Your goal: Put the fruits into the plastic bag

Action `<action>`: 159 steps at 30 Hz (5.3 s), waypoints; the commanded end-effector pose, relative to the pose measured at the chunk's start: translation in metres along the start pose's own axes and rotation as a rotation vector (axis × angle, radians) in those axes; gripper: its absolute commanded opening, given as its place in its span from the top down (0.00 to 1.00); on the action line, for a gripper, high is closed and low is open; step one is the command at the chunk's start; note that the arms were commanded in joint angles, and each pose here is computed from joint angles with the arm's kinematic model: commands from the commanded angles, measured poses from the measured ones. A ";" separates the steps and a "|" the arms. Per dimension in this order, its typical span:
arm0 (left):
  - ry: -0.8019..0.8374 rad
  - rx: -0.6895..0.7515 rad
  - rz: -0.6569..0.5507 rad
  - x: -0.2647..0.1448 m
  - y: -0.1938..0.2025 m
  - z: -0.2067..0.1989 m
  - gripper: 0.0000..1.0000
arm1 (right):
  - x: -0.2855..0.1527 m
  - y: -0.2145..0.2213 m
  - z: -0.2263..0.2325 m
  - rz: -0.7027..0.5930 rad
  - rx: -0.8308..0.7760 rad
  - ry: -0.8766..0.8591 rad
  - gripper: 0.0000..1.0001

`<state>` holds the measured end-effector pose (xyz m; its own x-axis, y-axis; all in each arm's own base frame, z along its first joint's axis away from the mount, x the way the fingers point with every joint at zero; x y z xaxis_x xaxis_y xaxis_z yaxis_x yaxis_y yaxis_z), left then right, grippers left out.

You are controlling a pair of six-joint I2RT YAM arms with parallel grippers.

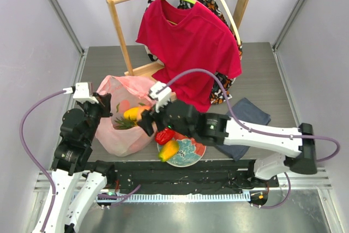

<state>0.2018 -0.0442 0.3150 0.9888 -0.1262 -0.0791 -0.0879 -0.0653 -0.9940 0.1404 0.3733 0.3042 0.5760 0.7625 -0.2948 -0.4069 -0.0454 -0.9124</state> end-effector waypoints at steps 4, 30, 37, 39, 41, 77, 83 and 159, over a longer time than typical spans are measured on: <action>-0.007 -0.003 -0.059 -0.002 -0.010 0.001 1.00 | 0.052 -0.059 0.024 -0.081 -0.111 -0.124 0.52; -0.004 -0.003 -0.058 -0.003 -0.011 0.001 1.00 | 0.140 0.037 -0.027 0.357 -0.165 0.073 0.49; 0.000 -0.003 -0.058 -0.003 -0.011 0.000 1.00 | 0.155 0.065 -0.011 0.416 -0.155 0.014 0.27; 0.000 -0.002 -0.055 -0.002 -0.010 0.000 1.00 | 0.156 0.067 -0.011 0.420 -0.152 0.014 0.22; 0.003 -0.003 -0.058 -0.002 -0.011 0.000 1.00 | 0.157 0.071 -0.011 0.430 -0.152 0.014 0.18; 0.015 -0.004 -0.071 -0.005 -0.013 -0.001 1.00 | 0.098 -0.005 0.037 0.041 -0.029 -0.327 0.00; 0.012 -0.004 -0.066 -0.004 -0.012 -0.001 1.00 | 0.105 -0.007 0.062 0.043 -0.030 -0.459 0.01; 0.010 -0.004 -0.059 -0.004 -0.011 -0.001 1.00 | -0.013 0.191 -0.068 0.365 0.294 0.482 0.02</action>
<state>0.1997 -0.0443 0.3152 0.9887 -0.1309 -0.0724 -0.0817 -0.0670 -0.9944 0.1003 0.3170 0.1000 0.5459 0.3761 -0.7487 -0.7800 -0.0982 -0.6180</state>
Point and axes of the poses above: each gripper's point midway between its finger pads, its own x axis out along the fingers, its own z axis along the line the jaws close on, y = z × x, the point moved 4 cm from there along -x, back along the fingers, and after that the axes turned 7 degrees about x, right-handed, at the moved point
